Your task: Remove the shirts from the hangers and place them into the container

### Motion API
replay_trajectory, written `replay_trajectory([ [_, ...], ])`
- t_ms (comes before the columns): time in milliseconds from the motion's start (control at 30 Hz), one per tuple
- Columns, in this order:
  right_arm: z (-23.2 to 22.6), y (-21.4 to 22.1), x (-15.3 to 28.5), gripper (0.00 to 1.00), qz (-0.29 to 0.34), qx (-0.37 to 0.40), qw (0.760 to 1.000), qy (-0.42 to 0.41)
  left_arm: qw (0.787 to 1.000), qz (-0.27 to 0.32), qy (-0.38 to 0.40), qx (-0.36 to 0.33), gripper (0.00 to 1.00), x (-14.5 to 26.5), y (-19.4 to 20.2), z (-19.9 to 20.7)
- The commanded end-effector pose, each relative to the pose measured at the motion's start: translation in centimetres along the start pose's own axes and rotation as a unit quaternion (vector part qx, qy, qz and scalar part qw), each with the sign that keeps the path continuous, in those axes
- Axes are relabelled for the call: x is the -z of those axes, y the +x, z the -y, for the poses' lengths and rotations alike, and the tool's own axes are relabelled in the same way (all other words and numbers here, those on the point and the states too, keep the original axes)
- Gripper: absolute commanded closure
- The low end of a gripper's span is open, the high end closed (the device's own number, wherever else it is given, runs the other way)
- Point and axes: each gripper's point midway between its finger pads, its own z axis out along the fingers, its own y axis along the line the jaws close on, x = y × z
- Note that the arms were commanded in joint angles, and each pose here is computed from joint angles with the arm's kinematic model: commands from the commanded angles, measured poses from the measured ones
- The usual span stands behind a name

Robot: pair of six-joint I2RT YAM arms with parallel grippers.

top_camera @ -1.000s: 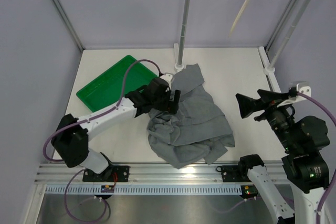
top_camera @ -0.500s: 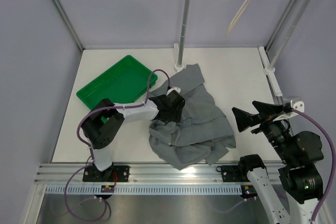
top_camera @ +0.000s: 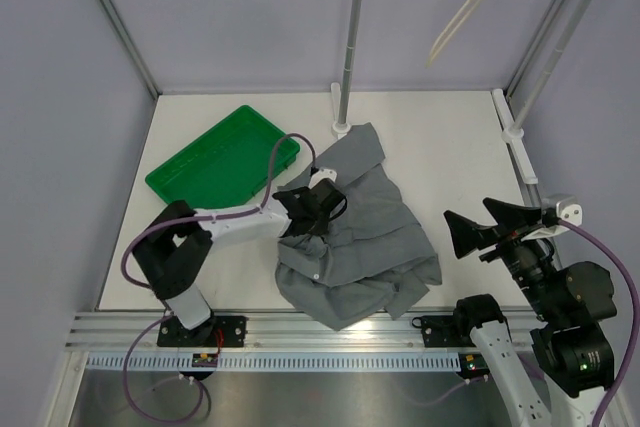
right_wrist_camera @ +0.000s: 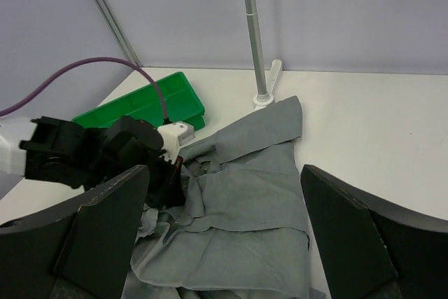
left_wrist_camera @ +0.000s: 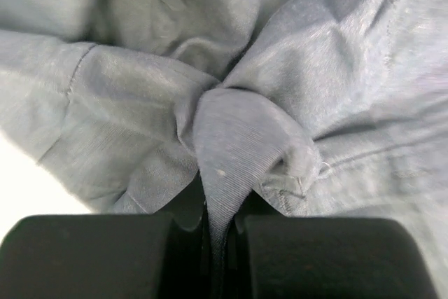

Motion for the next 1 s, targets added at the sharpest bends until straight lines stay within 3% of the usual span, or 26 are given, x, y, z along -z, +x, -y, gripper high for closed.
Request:
replay_trajectory([
  [0,0.3,-0.2,0.3,0.01,0.009,0.007,1.0,0.007,0.995,0.09,-0.037,-0.008,1.0,6.7,-5.7,-2.3],
  [233,0.5,0.1,0.5,0.0,0.008,0.008,1.0,0.012,0.973,0.205,-0.106,-0.021,1.0,18.1,-15.2,-7.2],
  [533,0.7,0.0,0.7,0.01,0.009,0.011,1.0,0.016,0.943,0.29,-0.165,0.013,1.0,25.9,-22.8,-16.0],
  [733,0.7,0.1,0.8,0.01,0.01,0.012,1.0,0.018,0.923,0.298,-0.242,0.035,1.0,26.0,-24.2,-21.0],
  [967,0.8,0.3,0.9,0.01,0.012,0.013,1.0,0.017,0.892,0.317,-0.311,0.084,1.0,22.1,-24.4,-26.3],
])
